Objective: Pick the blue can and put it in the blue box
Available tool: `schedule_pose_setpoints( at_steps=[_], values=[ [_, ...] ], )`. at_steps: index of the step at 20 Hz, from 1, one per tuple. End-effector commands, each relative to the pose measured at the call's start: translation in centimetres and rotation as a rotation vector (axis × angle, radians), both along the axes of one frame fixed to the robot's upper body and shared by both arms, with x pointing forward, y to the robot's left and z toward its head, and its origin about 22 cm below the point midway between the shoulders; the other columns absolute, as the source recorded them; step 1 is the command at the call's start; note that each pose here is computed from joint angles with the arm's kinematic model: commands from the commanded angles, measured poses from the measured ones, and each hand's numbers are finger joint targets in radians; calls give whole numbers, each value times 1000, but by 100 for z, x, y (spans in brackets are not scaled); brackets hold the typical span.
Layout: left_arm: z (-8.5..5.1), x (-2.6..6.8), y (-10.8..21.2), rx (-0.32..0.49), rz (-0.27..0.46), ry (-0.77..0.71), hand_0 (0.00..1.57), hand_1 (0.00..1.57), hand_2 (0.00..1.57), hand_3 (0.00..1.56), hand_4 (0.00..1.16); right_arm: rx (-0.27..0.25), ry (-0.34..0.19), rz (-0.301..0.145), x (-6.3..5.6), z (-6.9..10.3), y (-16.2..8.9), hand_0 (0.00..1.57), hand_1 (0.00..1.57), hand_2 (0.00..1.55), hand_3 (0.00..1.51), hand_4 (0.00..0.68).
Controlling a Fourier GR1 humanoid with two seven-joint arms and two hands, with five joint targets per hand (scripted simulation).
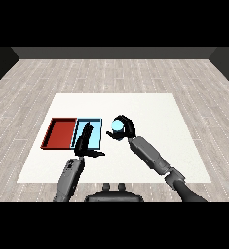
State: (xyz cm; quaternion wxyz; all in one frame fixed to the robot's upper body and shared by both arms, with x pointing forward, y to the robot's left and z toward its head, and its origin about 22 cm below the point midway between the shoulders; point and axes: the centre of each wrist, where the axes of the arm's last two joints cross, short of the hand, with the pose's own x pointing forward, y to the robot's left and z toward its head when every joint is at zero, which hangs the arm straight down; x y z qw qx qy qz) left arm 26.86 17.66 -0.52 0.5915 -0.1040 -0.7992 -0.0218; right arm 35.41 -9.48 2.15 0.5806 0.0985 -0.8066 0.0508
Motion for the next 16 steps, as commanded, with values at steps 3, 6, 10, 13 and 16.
schedule_pose_setpoints(
  at_steps=[3, 6, 10, 13, 16],
  values=[
    [-148, 46, -367, 9, -39, 0, 0, 0, 0, 0, 0, 10, -9, 17, -167, 213, -223, 1434, 1434, 1429, 1407, 654],
    [-67, 124, -394, 23, -27, -2, 0, 0, 0, 0, 0, 3, -3, 26, -230, 72, -213, 1423, 1423, 1438, 1409, 666],
    [-231, 186, -475, 32, -39, 51, 0, 0, 0, 0, 0, 6, -4, 19, -263, 43, -213, 1423, 1423, 1447, 1414, 661],
    [-261, 210, -402, 21, -54, 74, 0, 0, 0, 0, 0, 3, -34, 48, -202, 219, -47, 1416, 1416, 1448, 1415, 658],
    [-98, 236, -682, 51, -55, 86, 0, 0, 0, 0, 0, 13, -27, 51, -300, 133, -132, 1407, 1407, 1445, 1408, 665]
  ],
)
